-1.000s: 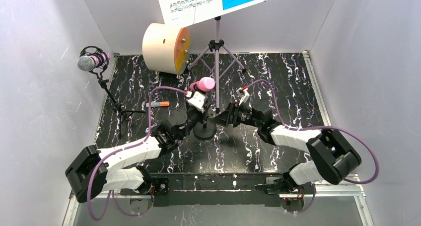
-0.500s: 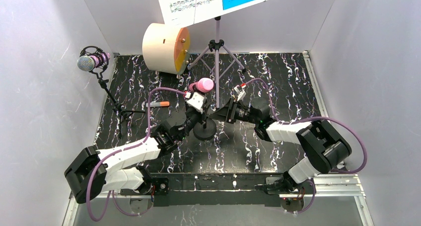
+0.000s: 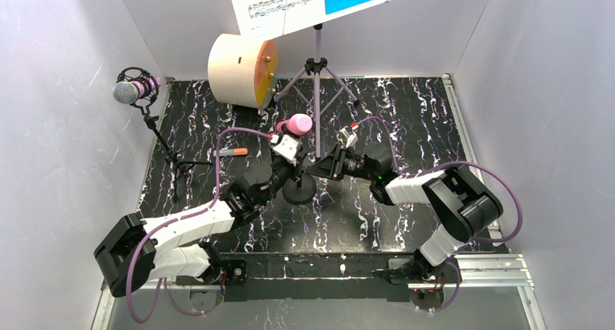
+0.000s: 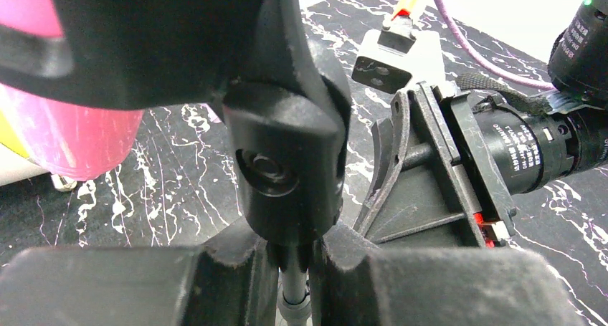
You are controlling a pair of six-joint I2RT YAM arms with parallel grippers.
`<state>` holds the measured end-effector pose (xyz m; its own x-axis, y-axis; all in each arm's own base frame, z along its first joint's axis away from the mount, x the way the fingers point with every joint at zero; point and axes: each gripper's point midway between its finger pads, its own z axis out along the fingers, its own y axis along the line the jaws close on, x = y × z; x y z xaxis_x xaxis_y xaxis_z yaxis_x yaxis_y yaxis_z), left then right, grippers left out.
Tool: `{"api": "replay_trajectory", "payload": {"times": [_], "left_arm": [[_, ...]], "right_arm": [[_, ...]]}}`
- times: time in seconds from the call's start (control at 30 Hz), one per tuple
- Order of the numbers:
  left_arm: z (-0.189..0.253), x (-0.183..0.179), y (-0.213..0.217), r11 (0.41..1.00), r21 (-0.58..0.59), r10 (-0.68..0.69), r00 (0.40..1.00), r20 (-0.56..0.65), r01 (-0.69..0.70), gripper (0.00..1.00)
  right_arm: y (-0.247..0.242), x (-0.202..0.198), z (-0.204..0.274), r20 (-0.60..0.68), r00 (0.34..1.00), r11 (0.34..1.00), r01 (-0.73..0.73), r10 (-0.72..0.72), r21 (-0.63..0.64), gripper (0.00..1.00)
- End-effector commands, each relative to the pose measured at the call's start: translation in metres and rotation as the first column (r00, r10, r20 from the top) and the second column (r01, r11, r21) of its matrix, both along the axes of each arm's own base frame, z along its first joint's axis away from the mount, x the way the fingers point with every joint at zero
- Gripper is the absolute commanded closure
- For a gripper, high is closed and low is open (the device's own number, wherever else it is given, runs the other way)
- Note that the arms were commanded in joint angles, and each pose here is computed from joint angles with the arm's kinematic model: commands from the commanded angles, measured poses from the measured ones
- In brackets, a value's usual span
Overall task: Pack up the instrument practice props
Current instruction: Unscrew the knob on the microphone stand.
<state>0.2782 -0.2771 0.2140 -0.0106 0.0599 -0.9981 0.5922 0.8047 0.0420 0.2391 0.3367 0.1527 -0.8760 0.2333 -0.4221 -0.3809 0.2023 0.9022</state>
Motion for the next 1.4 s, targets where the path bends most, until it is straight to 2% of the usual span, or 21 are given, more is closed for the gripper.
{"api": "replay_trajectory", "payload": {"times": [0.0, 0.3, 0.47, 0.63, 0.83, 1.0, 1.2, 1.37], "left_arm": [[-0.051, -0.017, -0.003, 0.989, 0.126, -0.056, 0.991, -0.118, 0.071, 1.0], [-0.051, -0.018, -0.004, 0.989, 0.125, -0.064, 0.991, -0.12, 0.079, 1.0], [-0.052, -0.018, -0.005, 0.988, 0.128, -0.068, 0.99, -0.12, 0.084, 1.0], [-0.052, -0.018, -0.005, 0.988, 0.127, -0.071, 0.99, -0.122, 0.086, 1.0], [-0.051, -0.018, -0.006, 0.988, 0.126, -0.072, 0.99, -0.12, 0.087, 1.0], [-0.05, -0.018, -0.005, 0.988, 0.126, -0.071, 0.99, -0.12, 0.086, 1.0], [-0.049, -0.018, -0.004, 0.988, 0.128, -0.068, 0.991, -0.116, 0.083, 1.0], [-0.048, -0.019, -0.003, 0.988, 0.128, -0.068, 0.991, -0.114, 0.083, 1.0]], "right_arm": [[0.005, 0.006, 0.023, 0.069, 0.998, 0.998, -0.019, 0.014, 0.068, 0.62], [0.007, 0.004, 0.02, 0.098, 0.994, 0.995, -0.057, 0.048, 0.088, 0.67], [0.009, 0.004, 0.019, 0.153, 0.986, 0.993, -0.077, 0.063, 0.086, 0.8], [0.009, 0.005, 0.01, 0.275, 0.956, 0.994, -0.109, 0.102, 0.009, 0.97], [0.01, 0.009, 0.001, 0.497, 0.849, 0.98, -0.115, 0.183, -0.164, 0.99], [0.012, 0.009, 0.002, 0.693, 0.664, 0.946, -0.071, 0.281, -0.315, 0.99], [0.022, -0.005, -0.005, 0.835, 0.342, 0.884, 0.025, 0.431, -0.466, 0.99], [0.03, -0.014, -0.001, 0.866, 0.056, 0.846, 0.189, 0.498, -0.499, 0.99]]}}
